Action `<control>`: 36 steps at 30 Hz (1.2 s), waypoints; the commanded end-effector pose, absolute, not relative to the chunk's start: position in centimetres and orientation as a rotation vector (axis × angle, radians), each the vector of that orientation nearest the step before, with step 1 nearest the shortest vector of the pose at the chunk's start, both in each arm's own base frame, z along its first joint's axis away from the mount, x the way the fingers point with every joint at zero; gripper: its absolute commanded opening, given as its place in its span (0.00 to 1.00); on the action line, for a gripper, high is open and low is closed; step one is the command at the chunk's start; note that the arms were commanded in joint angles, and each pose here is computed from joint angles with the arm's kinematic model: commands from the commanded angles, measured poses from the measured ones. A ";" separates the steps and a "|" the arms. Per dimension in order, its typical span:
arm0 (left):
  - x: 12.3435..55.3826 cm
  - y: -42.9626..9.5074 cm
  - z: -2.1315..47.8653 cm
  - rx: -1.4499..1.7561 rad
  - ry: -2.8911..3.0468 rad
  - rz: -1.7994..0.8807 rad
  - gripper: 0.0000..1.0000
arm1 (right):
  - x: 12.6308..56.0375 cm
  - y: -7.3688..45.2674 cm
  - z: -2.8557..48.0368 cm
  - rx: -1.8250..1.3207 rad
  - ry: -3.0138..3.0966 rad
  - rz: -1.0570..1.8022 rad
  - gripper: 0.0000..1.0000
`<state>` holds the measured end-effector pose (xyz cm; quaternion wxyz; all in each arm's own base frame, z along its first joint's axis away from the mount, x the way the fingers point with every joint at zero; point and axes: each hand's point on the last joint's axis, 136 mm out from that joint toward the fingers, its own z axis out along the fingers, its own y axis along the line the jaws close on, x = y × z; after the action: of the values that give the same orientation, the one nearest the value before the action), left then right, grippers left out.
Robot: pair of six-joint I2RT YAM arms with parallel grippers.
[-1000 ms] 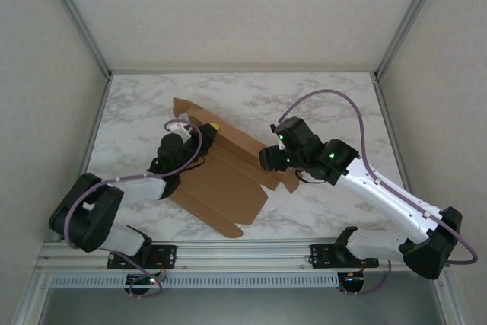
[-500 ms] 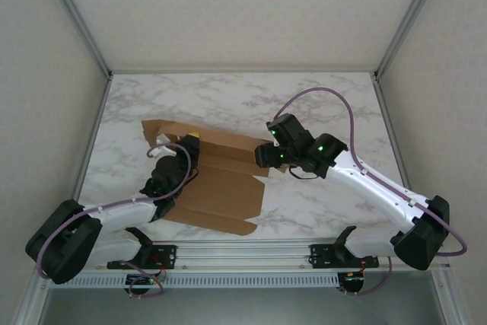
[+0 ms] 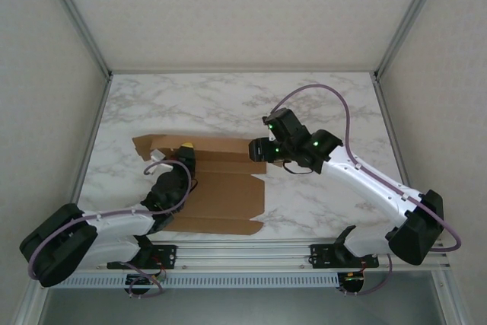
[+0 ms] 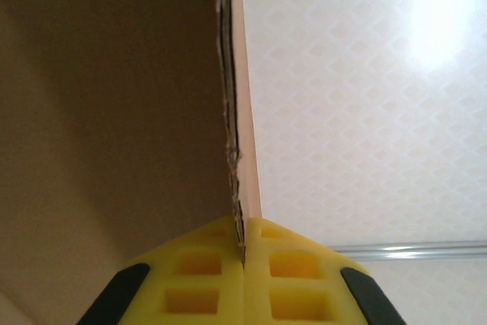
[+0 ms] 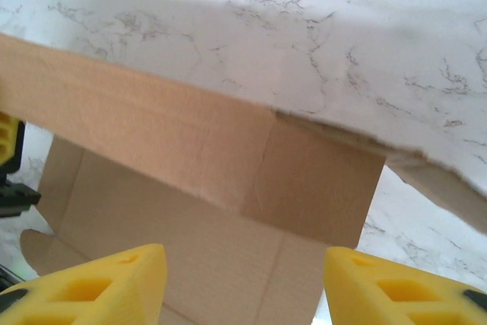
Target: Fold the paper box
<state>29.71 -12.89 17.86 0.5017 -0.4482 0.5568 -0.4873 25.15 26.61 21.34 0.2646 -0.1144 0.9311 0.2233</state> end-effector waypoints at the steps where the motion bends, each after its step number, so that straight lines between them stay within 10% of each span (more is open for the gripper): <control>1: 28.9 -11.9 17.5 -1.079 1.338 -1.143 0.00 | 25.5 27.7 22.0 -0.263 2.500 0.694 0.58; 36: 29.5 -12.0 16.4 -1.089 1.442 -1.007 0.00 | 27.1 29.8 19.2 0.013 2.591 0.889 0.64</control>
<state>29.31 -12.07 16.97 0.5027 -0.4568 0.5813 -0.4481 26.12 28.72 18.04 0.1975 -0.0074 0.9392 0.2807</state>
